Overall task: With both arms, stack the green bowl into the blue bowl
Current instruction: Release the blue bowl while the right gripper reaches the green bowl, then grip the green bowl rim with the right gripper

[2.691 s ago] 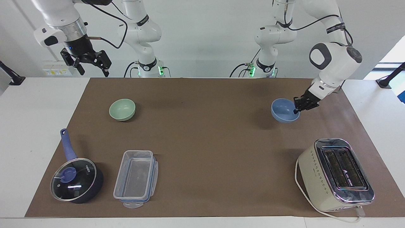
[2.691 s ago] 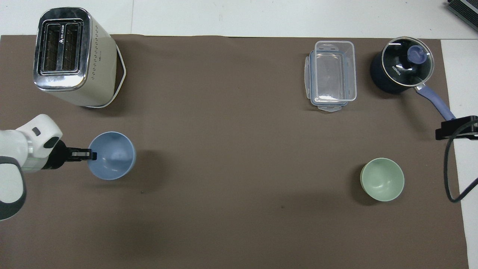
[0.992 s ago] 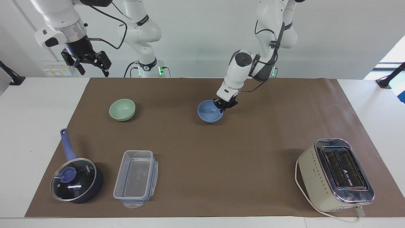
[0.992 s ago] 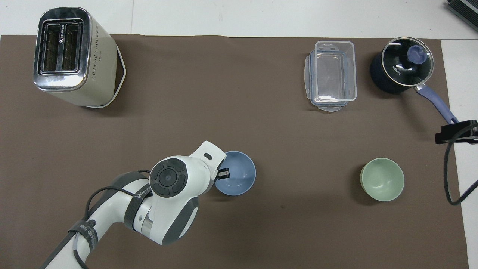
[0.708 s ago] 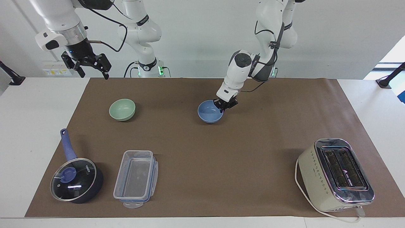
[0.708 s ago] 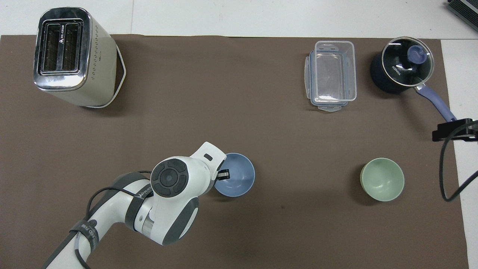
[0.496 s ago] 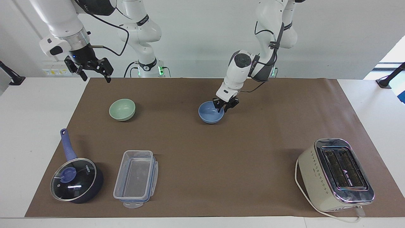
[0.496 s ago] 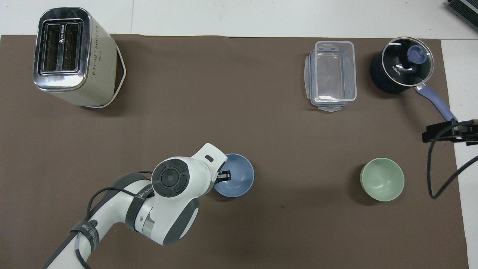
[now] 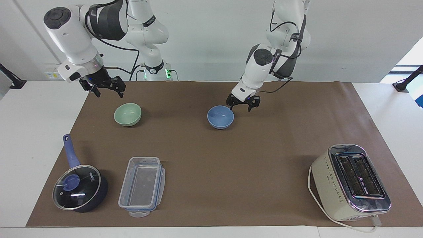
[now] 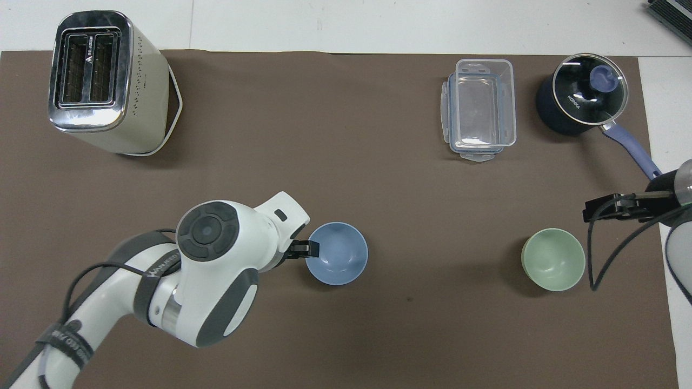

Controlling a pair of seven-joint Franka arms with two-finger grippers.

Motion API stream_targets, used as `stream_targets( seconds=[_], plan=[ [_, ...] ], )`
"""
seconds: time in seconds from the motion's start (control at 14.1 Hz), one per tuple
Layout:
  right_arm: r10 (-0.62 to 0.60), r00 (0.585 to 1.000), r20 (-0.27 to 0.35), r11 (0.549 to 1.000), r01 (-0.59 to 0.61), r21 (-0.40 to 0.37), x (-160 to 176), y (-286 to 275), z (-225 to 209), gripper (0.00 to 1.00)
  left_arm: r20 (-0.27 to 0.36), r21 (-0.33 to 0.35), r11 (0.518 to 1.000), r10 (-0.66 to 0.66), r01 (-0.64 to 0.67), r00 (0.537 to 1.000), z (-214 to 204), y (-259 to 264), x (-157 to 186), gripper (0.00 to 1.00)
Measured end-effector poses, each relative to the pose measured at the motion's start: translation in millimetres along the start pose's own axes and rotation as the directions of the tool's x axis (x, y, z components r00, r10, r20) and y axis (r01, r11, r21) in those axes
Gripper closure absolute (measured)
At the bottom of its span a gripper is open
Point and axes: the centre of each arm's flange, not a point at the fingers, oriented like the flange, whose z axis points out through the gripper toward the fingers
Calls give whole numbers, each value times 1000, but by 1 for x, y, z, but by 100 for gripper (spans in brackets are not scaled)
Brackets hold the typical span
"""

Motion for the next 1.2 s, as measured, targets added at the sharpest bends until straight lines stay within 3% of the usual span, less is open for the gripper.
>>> stream_targets(
  seconds=[0.35, 0.64, 0.92, 1.2],
  plan=[
    [-87, 996, -12, 996, 88, 4, -6, 26, 81, 0, -102, 54, 995, 92, -87, 990, -120, -78, 47, 0],
    [-124, 992, -13, 992, 124, 9, -23, 45, 139, 0, -190, 71, 995, 81, -68, 978, -210, -145, 70, 0],
    [-152, 988, -34, 988, 152, 4, -35, 57, 183, 0, -142, 80, 996, 40, -29, 989, -253, -198, 73, 0],
    [-157, 988, -15, 988, 157, 9, -35, 59, 201, 0, -82, 83, 996, 40, -33, 996, -263, -217, 80, 0]
  ],
)
